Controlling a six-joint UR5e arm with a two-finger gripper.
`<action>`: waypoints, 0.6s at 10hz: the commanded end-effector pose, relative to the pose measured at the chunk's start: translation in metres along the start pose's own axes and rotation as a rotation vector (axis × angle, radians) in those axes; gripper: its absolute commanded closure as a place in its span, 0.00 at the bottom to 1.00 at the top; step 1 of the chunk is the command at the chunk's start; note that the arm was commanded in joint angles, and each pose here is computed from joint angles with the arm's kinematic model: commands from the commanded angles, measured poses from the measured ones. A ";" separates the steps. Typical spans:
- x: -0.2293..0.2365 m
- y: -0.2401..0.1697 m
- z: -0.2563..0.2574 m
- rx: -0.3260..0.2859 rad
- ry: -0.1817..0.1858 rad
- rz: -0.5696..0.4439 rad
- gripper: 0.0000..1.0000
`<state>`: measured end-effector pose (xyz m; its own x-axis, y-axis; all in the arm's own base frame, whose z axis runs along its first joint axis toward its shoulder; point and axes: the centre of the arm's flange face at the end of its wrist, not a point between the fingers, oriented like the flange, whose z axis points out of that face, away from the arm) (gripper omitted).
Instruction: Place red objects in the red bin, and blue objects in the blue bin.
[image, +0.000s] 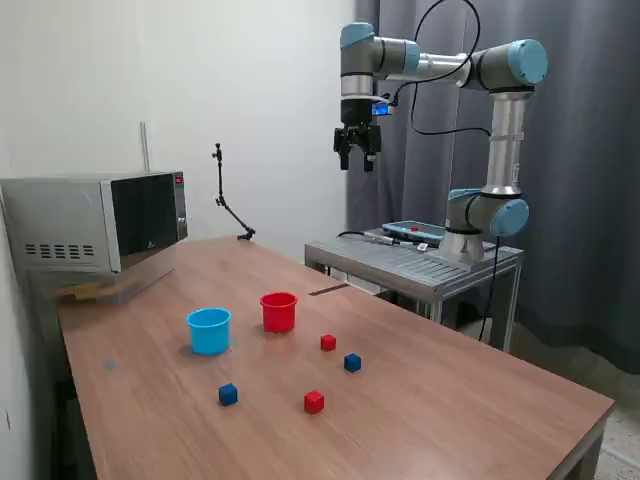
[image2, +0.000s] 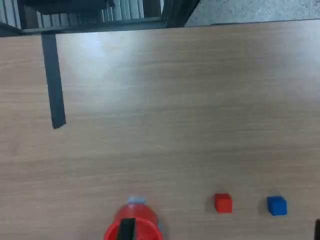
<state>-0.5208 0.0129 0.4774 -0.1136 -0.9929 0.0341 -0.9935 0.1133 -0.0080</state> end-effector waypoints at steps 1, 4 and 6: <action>0.002 -0.004 -0.004 -0.020 -0.002 -0.001 0.00; 0.002 -0.004 -0.004 -0.018 -0.002 -0.001 0.00; 0.002 -0.004 -0.005 -0.021 -0.004 -0.001 0.00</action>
<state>-0.5169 0.0109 0.4815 -0.1130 -0.9931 0.0313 -0.9935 0.1134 0.0108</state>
